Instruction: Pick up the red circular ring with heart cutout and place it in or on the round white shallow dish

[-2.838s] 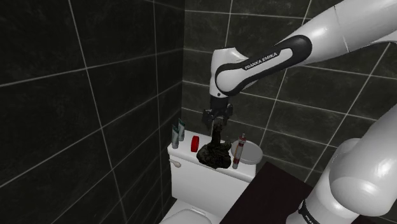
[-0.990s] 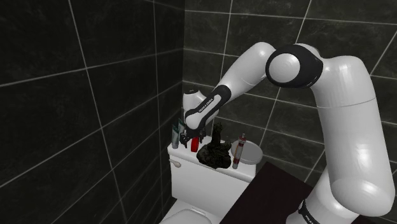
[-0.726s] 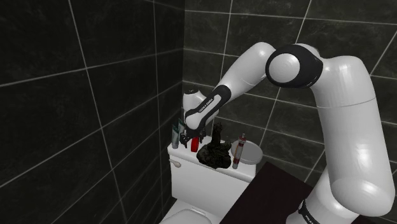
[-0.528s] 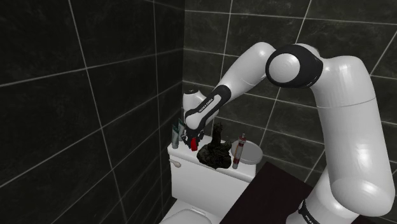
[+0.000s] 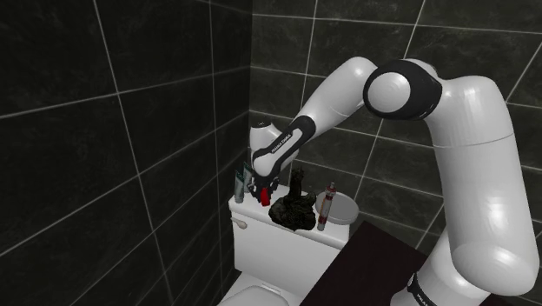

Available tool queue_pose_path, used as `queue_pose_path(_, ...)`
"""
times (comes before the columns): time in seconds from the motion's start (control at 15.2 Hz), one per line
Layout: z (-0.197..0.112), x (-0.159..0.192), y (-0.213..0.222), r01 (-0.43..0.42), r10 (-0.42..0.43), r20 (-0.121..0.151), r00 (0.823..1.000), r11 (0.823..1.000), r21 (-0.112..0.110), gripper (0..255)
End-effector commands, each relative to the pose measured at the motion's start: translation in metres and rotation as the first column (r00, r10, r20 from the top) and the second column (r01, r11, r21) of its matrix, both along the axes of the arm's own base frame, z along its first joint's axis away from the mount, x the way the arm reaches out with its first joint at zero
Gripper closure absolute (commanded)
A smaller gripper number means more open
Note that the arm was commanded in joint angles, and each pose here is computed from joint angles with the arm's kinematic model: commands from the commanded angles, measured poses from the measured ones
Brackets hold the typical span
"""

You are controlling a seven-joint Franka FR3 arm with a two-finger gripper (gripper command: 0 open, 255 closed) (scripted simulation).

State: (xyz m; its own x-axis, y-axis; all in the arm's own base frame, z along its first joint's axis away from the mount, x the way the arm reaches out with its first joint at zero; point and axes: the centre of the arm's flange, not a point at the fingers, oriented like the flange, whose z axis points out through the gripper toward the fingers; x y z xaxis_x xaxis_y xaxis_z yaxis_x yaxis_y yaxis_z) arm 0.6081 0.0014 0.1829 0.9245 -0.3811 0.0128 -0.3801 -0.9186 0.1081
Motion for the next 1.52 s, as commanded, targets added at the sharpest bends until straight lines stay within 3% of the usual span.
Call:
queue_pose_path(0.0,0.008,0.000,0.000,0.000,0.000,0.000,1.000,1.000,0.000,255)
queue_pose_path(1.12,0.098,0.000,0.000,0.000,0.000,0.000,1.000,1.000,0.000,255)
queue_pose_path(1.45,0.101,-0.049,-0.045,0.000,0.000,0.000,1.000,1.000,0.000,255)
